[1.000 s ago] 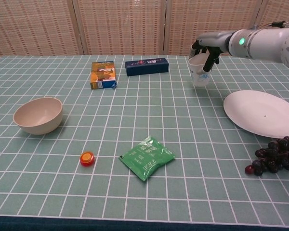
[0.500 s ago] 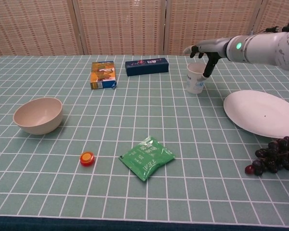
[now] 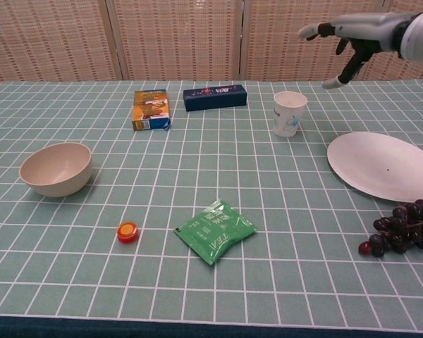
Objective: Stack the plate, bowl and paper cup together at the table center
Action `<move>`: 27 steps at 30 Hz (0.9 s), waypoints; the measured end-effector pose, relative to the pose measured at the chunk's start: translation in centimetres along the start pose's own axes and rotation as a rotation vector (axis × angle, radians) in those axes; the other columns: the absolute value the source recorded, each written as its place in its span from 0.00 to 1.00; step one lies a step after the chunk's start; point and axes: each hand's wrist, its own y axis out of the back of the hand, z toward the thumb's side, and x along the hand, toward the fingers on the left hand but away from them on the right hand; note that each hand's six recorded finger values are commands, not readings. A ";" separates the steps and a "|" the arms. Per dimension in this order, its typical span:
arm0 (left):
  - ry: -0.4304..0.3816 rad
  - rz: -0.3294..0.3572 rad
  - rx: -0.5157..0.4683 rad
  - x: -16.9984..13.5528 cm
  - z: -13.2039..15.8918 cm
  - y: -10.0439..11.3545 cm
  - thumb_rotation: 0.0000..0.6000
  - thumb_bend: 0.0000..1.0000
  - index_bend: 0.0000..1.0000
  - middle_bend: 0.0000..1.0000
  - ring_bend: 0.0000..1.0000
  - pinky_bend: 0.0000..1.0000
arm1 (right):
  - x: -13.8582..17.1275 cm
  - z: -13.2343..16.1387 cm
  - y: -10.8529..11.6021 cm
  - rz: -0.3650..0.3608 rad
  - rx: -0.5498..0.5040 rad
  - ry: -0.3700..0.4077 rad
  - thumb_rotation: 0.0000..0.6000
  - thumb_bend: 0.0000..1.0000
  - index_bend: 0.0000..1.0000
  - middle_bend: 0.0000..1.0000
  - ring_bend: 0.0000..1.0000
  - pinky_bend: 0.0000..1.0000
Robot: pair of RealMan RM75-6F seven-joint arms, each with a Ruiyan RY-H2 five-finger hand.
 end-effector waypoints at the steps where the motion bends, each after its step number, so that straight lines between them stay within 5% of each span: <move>1: -0.003 -0.001 0.000 0.1 0.1 0.0 1.00 0.22 0.22 0.10 0.11 0.19 | 1.5 -1.1 0.3 -0.017 0.007 -0.008 1.00 0.26 0.00 0.10 0.01 0.19; 10: -0.042 -0.004 -0.001 0.5 1.6 -0.1 1.00 0.22 0.22 0.10 0.11 0.19 | 10.7 -6.9 -0.8 -0.050 0.079 -0.061 1.00 0.26 0.07 0.25 0.16 0.24; 20: -0.049 -0.005 0.001 0.5 2.0 -0.1 1.00 0.22 0.22 0.10 0.11 0.19 | 17.0 -9.7 -3.2 -0.083 0.176 -0.053 1.00 0.21 0.24 0.51 0.51 0.69; 27: -0.051 -0.009 -0.002 0.4 2.2 -0.2 1.00 0.22 0.22 0.10 0.11 0.19 | 19.0 -11.1 -6.0 -0.069 0.257 -0.044 1.00 0.08 0.35 0.58 0.55 0.76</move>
